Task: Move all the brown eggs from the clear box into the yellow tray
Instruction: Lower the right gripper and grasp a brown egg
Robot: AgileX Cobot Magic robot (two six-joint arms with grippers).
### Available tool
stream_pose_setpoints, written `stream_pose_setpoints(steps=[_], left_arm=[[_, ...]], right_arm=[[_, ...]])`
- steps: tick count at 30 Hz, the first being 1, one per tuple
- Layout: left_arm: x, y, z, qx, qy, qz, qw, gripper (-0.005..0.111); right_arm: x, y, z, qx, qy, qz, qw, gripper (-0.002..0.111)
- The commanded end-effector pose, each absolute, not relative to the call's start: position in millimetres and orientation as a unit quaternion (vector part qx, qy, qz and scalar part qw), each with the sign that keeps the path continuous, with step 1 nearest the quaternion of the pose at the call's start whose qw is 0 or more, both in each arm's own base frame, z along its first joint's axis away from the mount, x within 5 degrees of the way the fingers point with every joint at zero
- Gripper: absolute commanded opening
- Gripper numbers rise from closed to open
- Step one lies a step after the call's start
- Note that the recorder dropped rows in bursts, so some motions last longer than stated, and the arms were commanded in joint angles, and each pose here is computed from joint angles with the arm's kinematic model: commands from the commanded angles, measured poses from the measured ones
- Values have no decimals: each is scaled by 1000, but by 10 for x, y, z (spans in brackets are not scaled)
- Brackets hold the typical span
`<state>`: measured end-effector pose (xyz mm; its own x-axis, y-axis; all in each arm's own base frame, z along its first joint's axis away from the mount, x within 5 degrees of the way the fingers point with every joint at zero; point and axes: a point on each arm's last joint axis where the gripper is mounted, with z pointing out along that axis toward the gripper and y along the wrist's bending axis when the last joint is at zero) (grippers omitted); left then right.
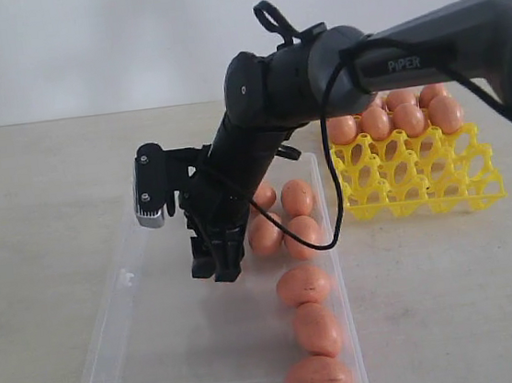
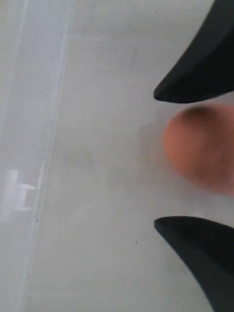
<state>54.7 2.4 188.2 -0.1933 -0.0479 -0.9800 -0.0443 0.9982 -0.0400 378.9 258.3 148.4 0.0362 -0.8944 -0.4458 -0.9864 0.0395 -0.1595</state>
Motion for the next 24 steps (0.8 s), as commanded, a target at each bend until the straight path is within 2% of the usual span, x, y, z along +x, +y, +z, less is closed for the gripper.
stream_pose_setpoints(steps=[1, 17, 24], left_arm=[[548, 25, 1881, -31, 770, -1, 637, 4], [548, 25, 1881, -31, 770, -1, 637, 4], [548, 25, 1881, -31, 770, -1, 637, 4]], right_arm=[[3800, 2593, 1337, -677, 699, 110, 204, 58], [3843, 2599, 1254, -588, 774, 123, 201, 58], [3836, 2594, 1371, -524, 817, 139, 199, 58]])
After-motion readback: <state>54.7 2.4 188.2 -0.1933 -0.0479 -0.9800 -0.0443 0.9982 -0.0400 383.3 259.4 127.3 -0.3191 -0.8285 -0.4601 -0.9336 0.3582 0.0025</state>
